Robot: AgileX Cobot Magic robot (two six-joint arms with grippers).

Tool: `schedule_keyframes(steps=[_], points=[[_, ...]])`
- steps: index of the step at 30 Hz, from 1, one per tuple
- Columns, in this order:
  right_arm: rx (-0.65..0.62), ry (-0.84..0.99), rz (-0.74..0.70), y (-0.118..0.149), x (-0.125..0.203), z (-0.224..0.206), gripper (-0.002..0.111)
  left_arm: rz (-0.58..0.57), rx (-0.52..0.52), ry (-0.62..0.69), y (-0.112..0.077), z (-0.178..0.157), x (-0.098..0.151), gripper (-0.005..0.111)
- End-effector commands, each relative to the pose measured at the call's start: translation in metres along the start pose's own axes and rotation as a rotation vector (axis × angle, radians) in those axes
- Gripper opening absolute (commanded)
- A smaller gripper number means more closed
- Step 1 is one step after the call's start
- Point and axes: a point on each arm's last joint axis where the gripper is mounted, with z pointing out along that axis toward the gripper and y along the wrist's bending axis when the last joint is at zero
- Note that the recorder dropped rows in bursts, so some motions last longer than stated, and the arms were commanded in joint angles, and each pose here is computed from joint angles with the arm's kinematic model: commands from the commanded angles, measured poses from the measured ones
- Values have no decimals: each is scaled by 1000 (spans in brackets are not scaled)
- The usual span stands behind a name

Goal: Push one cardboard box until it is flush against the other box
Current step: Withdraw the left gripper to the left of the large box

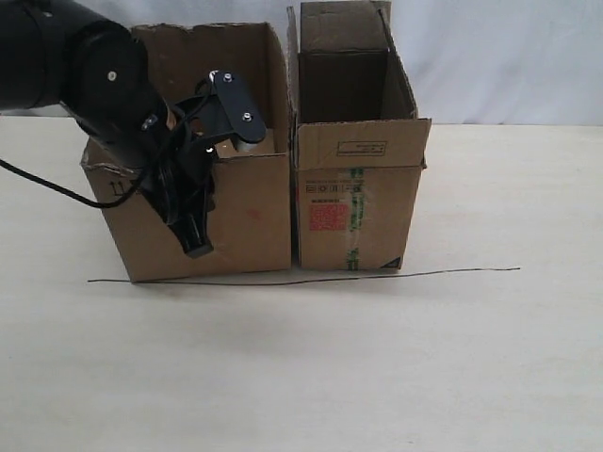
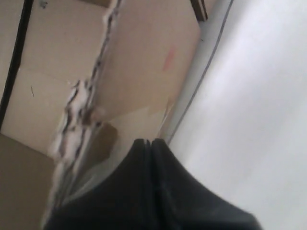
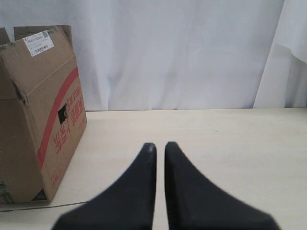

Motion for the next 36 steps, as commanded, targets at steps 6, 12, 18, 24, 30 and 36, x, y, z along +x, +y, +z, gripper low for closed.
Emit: schedule_keyframes(steps=[6, 12, 18, 24, 30, 36], points=[[8, 1, -8, 0, 1, 0, 5, -242, -178, -293, 15, -115, 18, 0], [8, 1, -8, 0, 1, 0, 5, -615, -357, -472, 67, -145, 76, 0], [8, 1, -8, 0, 1, 0, 5, -1034, -310, -394, 125, -98, 160, 0], [8, 1, -8, 0, 1, 0, 5, -1267, -59, -527, 152, -40, 196, 0], [8, 1, -8, 0, 1, 0, 5, -1431, 286, -718, 177, 37, 207, 0], [8, 1, -8, 0, 1, 0, 5, -1435, 433, -794, 198, 74, 198, 0]])
